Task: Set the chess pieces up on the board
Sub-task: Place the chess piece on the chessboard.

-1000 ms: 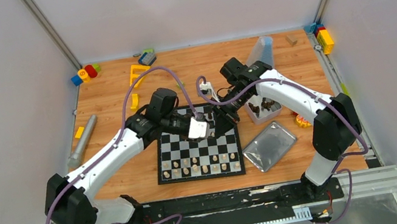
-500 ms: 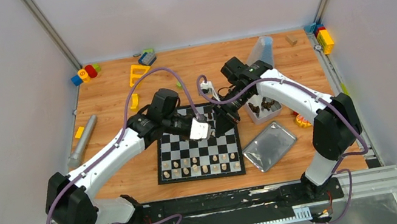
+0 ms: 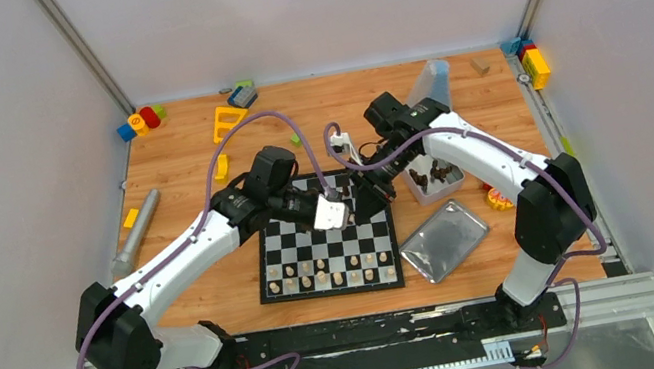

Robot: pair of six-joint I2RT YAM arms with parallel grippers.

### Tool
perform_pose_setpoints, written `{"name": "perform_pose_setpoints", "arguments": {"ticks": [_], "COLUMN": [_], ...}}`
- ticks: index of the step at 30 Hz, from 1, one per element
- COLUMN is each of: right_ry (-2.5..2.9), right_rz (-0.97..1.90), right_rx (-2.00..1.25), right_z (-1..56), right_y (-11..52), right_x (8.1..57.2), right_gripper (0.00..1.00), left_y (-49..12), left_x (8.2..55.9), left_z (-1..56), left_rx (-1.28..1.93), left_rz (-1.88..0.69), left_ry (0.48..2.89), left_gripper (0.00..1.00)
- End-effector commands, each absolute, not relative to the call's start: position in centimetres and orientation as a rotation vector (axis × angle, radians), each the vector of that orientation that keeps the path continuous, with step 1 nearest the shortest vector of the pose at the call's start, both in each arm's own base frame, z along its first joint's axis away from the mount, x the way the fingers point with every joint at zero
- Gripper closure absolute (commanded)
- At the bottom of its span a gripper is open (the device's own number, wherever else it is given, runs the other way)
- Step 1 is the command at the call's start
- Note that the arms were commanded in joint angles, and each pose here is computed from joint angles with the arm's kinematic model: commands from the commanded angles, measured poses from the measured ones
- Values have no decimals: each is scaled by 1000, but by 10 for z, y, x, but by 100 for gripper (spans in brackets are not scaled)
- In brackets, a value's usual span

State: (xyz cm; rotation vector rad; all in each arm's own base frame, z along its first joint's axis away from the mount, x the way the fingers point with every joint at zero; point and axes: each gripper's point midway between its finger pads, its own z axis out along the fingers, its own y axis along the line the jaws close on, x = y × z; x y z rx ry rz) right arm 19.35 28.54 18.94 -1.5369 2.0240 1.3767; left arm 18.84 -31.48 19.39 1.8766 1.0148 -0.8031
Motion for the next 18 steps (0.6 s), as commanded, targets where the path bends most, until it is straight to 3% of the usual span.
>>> {"name": "perform_pose_setpoints", "arguments": {"ticks": [1,5,10,18], "right_ry": [1950,1959,1922,1881], "right_rz": [1368,1339,1299,1298], "right_rx": [-1512,-1422,-1275,-1062], "right_z": [210,222,246,264], "right_y": [290,277,259,256], "right_x": [207,225,251,280], "right_gripper": [93,81,59,42], "left_y": [-319,-319,-316,-317], "left_x": [191,206,230,265], "left_z": [200,208,229,242], "left_rx": [1844,1740,1523,1225], "left_rz": [-794,-749,-780,-857], "left_ry": [1026,1121,1233,1459], "left_gripper": [89,100,100,100]}}
